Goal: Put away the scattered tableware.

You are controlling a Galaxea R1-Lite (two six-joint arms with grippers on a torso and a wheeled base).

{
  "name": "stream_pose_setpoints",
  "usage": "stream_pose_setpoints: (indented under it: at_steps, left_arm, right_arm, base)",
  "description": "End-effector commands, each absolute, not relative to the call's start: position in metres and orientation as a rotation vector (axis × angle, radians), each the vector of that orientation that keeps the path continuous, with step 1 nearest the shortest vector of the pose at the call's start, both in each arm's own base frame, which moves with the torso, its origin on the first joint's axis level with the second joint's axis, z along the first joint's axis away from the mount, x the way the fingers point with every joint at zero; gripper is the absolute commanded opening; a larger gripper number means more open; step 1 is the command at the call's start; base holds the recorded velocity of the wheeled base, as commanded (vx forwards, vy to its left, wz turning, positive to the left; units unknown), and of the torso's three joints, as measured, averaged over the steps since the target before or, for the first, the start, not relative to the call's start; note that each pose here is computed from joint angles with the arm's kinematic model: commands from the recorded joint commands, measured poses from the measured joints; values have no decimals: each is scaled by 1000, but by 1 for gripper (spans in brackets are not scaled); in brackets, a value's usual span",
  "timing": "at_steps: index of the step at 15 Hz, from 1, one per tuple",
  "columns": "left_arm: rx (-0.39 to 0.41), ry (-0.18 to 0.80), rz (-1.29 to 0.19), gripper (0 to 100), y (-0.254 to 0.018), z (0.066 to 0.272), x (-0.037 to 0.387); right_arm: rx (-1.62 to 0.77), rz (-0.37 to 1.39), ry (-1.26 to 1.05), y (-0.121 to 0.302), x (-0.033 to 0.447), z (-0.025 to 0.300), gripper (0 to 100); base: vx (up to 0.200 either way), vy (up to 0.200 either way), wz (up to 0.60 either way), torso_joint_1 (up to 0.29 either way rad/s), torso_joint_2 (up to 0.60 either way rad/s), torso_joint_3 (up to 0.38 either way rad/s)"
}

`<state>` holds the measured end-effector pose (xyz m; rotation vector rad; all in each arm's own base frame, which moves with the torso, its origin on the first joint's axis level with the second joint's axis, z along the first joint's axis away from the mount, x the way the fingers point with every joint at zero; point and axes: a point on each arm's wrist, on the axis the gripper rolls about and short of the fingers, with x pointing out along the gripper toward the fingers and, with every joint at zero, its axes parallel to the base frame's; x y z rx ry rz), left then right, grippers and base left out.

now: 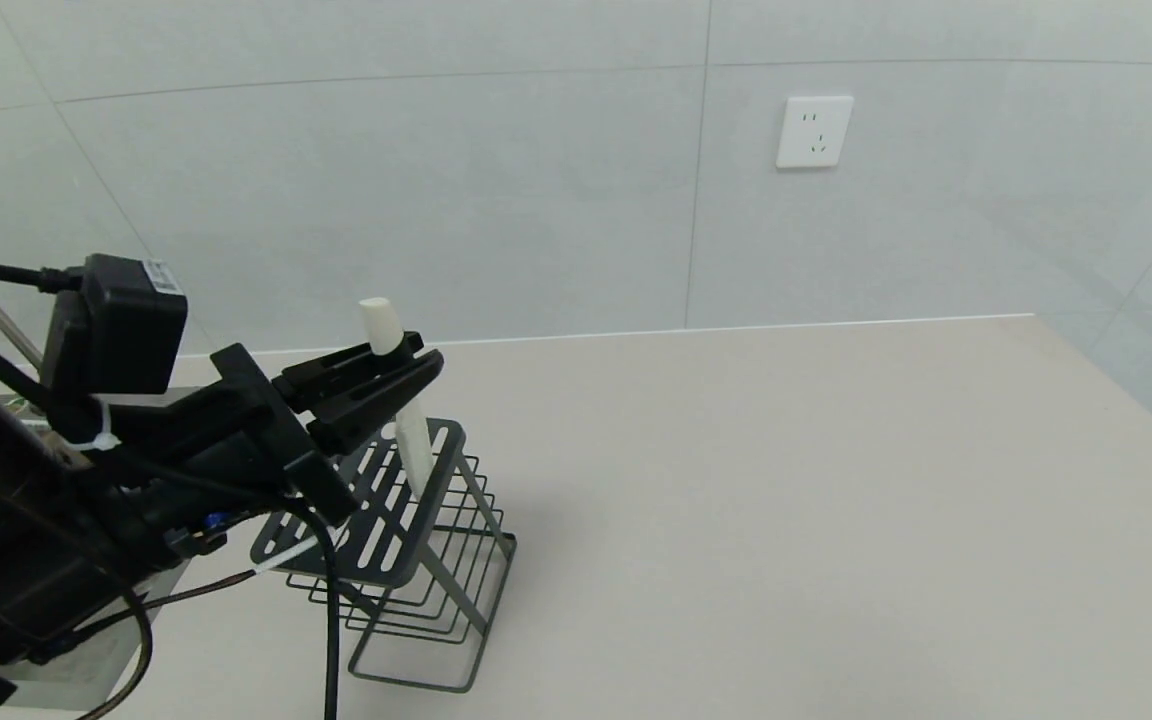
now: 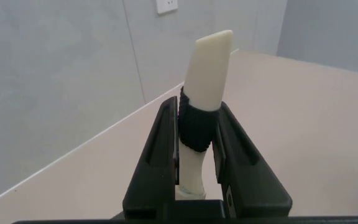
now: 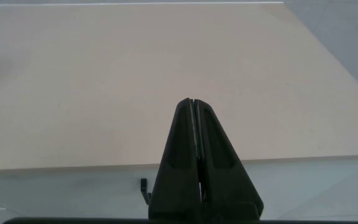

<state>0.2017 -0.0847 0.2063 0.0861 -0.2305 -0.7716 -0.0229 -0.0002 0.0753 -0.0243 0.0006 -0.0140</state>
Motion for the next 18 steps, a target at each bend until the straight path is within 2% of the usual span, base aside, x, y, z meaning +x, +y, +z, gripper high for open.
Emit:
stream_pose_setpoints:
  at_steps: [1,9,18]
  left_arm:
    - [85,-204,-774,0,-85,200,201]
    - [78,-207,-772,0,-89,189,215]
    - [79,-169,-772,0,-91,179,221]
  right_arm:
    - [-25,-14,2,0,-23,75,0]
    - [-25,-14,2,0,-23,75,0]
    - [-25,-12,2,0,-23,75,0]
  base:
    - [0,0,0,0,0,0]
    - [0,0,0,0,0,0]
    - [0,0,0,0,0,0]
